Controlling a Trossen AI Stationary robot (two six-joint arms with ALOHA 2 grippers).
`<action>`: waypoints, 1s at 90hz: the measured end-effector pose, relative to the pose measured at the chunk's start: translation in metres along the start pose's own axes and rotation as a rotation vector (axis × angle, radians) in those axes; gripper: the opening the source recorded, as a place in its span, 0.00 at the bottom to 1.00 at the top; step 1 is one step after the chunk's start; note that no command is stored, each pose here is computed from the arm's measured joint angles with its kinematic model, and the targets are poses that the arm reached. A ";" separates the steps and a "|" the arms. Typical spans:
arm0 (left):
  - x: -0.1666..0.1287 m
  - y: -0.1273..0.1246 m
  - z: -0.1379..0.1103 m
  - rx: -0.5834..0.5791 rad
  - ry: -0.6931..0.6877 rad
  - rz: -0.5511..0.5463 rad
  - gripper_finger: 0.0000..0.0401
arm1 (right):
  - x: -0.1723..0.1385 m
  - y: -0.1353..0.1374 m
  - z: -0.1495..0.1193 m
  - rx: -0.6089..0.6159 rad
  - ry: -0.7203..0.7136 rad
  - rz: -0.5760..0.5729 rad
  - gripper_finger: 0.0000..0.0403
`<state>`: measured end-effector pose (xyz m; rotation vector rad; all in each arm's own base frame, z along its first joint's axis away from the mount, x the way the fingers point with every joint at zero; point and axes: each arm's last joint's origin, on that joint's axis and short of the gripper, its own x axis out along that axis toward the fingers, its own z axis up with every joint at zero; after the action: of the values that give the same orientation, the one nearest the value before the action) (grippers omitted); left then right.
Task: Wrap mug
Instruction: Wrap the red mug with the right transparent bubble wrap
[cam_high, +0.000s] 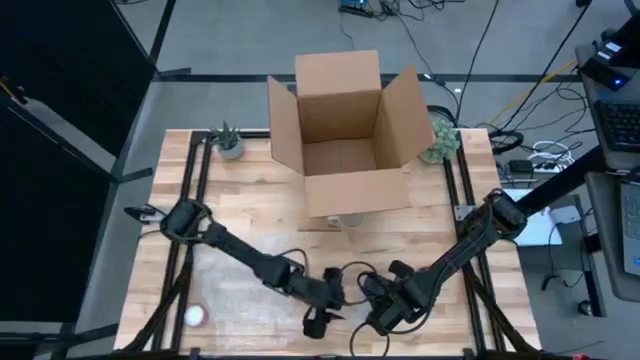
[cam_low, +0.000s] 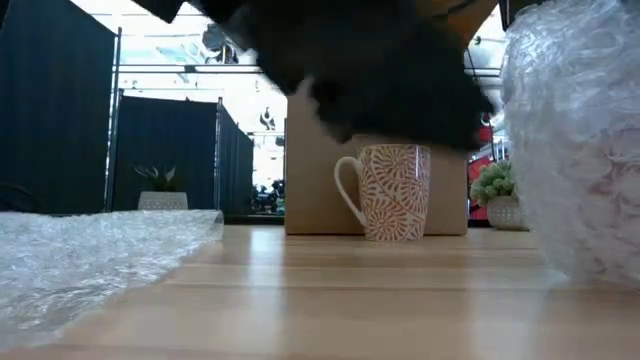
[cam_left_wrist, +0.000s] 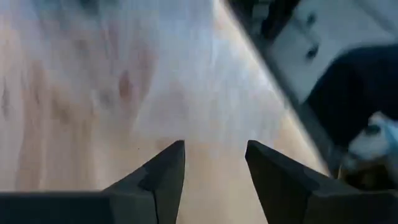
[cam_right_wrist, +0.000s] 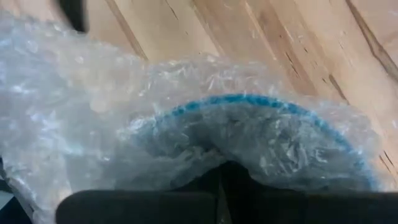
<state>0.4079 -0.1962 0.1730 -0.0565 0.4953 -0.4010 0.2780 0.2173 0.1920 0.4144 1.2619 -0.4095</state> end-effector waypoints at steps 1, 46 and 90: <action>0.000 0.000 0.002 0.001 -0.019 -0.002 0.41 | 0.000 0.000 0.000 0.000 0.000 0.000 0.00; 0.018 0.047 0.010 0.013 -0.214 0.063 0.41 | -0.001 0.001 0.001 0.004 -0.023 0.007 0.00; 0.020 0.050 0.008 0.037 -0.212 0.063 0.41 | -0.057 0.008 0.016 -0.006 -0.048 0.080 0.00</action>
<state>0.4459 -0.1583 0.1631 -0.0474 0.2796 -0.3374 0.2804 0.2195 0.2515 0.4461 1.1962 -0.3460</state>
